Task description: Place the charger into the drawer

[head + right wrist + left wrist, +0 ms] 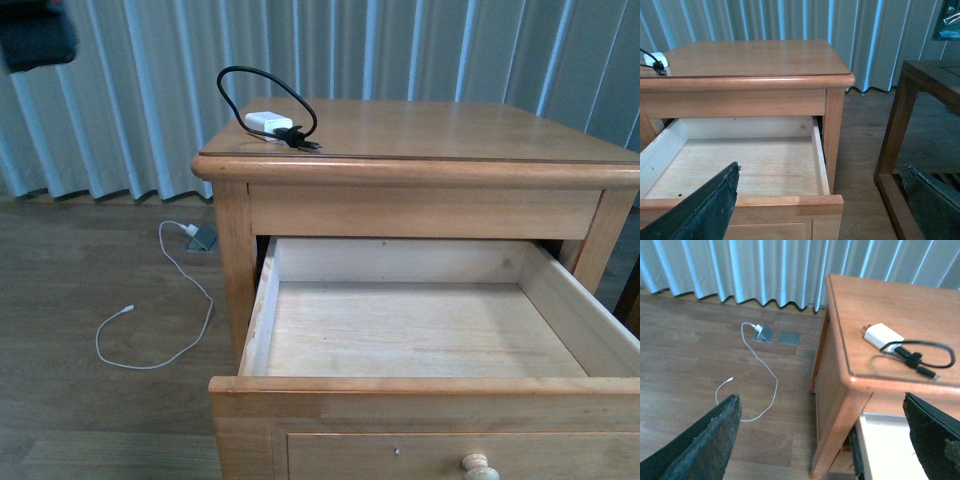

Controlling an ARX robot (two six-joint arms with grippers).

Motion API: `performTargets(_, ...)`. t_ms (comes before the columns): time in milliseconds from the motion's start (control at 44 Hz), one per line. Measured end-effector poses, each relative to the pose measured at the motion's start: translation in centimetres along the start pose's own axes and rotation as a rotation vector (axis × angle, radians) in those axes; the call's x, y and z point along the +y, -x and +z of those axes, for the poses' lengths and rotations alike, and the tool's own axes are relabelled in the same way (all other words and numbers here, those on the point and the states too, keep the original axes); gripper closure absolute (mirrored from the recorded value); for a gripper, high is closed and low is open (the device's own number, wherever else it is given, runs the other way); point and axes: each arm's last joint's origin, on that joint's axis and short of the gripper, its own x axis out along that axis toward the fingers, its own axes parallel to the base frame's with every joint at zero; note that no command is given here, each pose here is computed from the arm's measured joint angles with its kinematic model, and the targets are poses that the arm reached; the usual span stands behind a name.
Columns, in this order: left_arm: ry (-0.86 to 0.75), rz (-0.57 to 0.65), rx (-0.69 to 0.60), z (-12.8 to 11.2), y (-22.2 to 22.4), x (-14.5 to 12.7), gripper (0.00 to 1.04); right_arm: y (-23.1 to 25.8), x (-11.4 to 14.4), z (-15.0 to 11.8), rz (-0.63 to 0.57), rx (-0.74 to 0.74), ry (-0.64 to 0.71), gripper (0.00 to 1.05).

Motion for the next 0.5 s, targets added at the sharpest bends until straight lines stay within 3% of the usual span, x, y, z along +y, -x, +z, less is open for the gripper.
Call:
performTargets(205,-0.018,-0.087,-0.035,2.1,-7.1,-4.6,0.06,0.0,0.0,0.0,0.000,0.000,0.000,0.08)
performTargets(500,0.022,-0.138,0.024,-0.2,-15.4,-9.9,0.06,0.0,0.0,0.0,0.000,0.000,0.000,0.08)
